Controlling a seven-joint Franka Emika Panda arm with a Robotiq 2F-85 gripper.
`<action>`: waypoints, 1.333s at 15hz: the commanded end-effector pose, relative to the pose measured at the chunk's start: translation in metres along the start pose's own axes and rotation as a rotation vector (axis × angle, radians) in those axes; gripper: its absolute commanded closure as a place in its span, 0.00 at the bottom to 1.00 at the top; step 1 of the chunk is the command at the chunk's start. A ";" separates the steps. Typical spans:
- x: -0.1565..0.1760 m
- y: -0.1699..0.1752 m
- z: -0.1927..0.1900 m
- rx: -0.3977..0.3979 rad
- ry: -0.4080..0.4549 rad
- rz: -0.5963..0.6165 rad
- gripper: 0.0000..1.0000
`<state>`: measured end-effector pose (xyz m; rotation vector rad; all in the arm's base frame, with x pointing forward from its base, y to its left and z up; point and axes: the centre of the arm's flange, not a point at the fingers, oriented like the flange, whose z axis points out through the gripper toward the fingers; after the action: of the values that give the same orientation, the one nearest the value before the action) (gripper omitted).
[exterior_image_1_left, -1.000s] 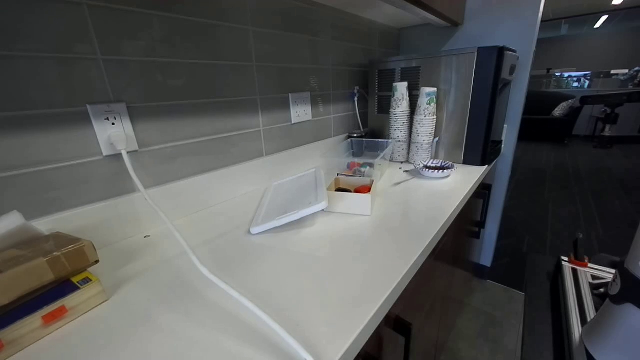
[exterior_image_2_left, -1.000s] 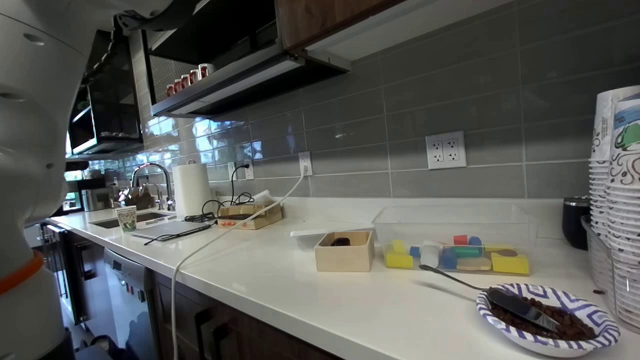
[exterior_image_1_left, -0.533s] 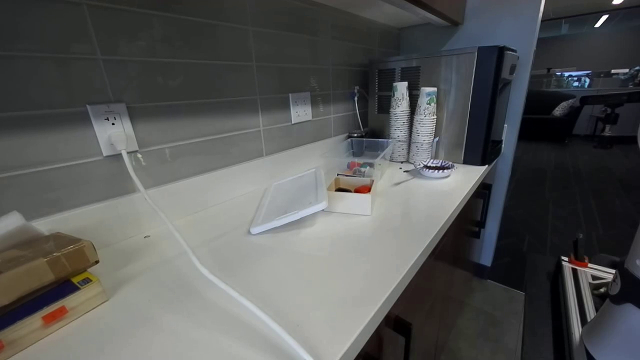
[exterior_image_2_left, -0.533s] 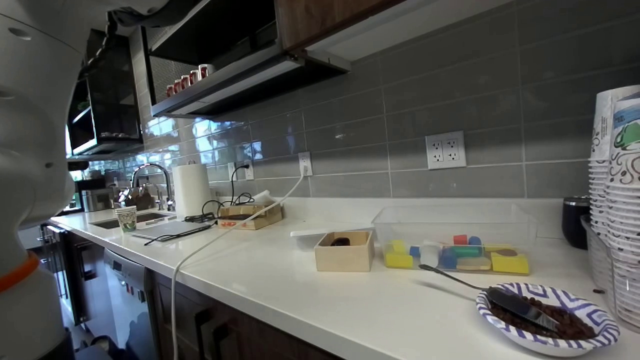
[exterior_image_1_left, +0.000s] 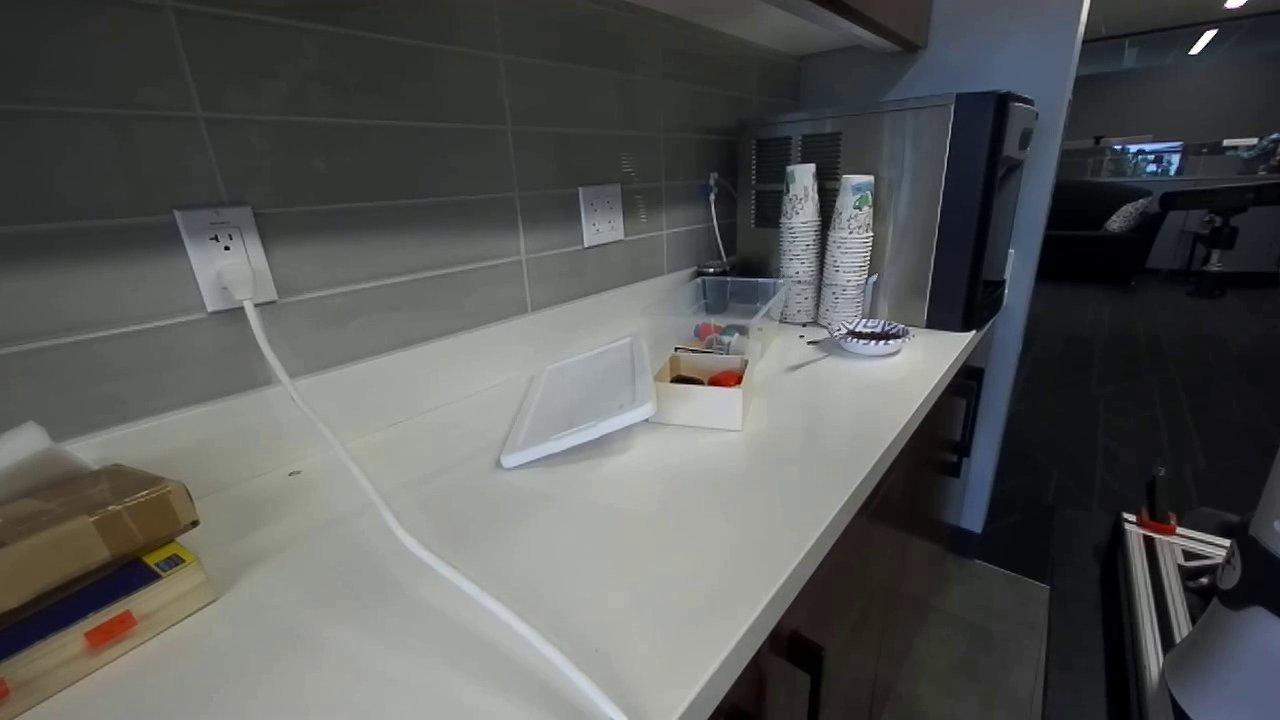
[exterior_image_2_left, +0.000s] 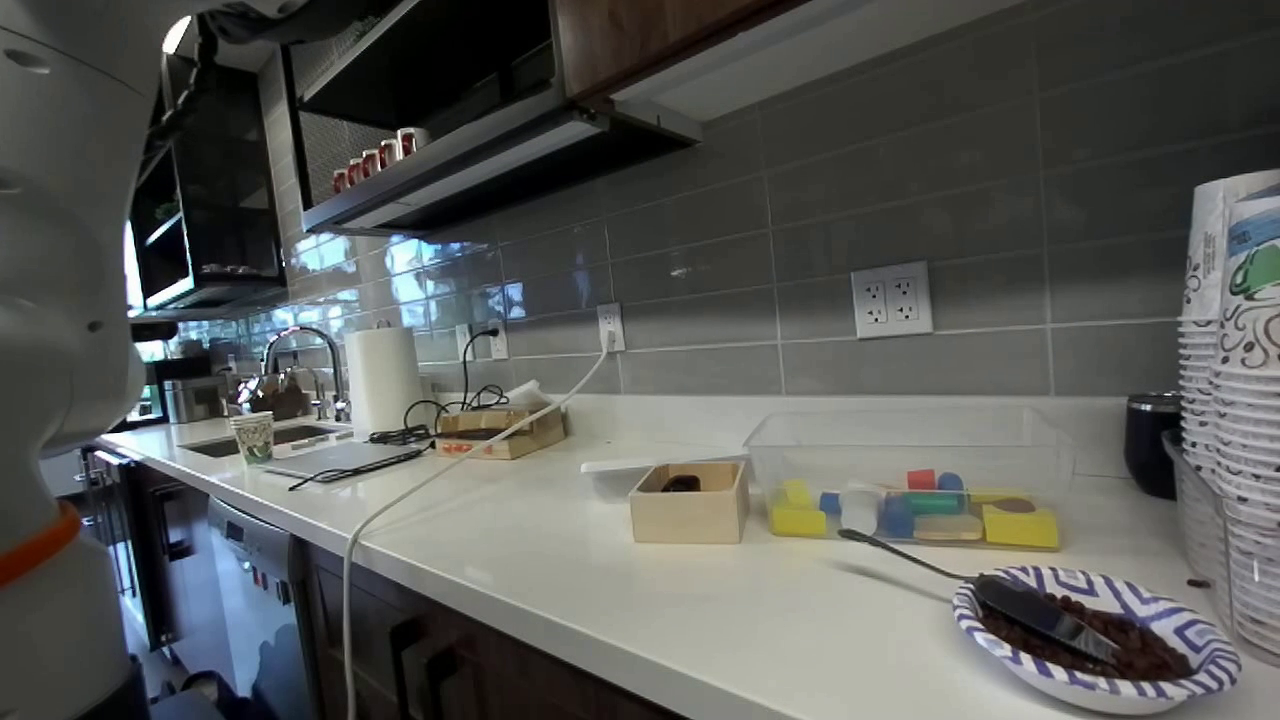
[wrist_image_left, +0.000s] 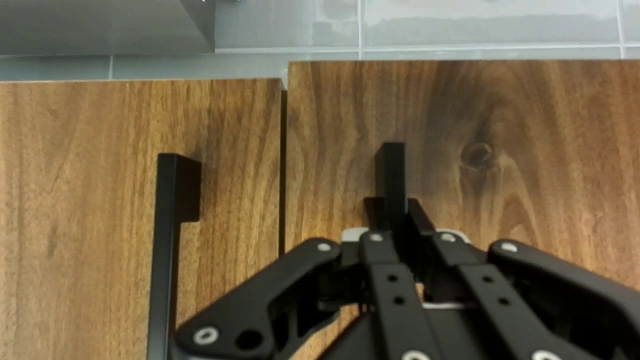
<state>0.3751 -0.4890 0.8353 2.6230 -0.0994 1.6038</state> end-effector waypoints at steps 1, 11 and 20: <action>-0.038 -0.022 -0.034 -0.083 -0.042 0.057 0.97; -0.081 -0.056 -0.086 -0.235 -0.054 0.178 0.97; -0.114 -0.101 -0.132 -0.364 -0.014 0.232 0.97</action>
<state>0.2377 -0.4037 0.8307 2.4338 -0.5334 1.5066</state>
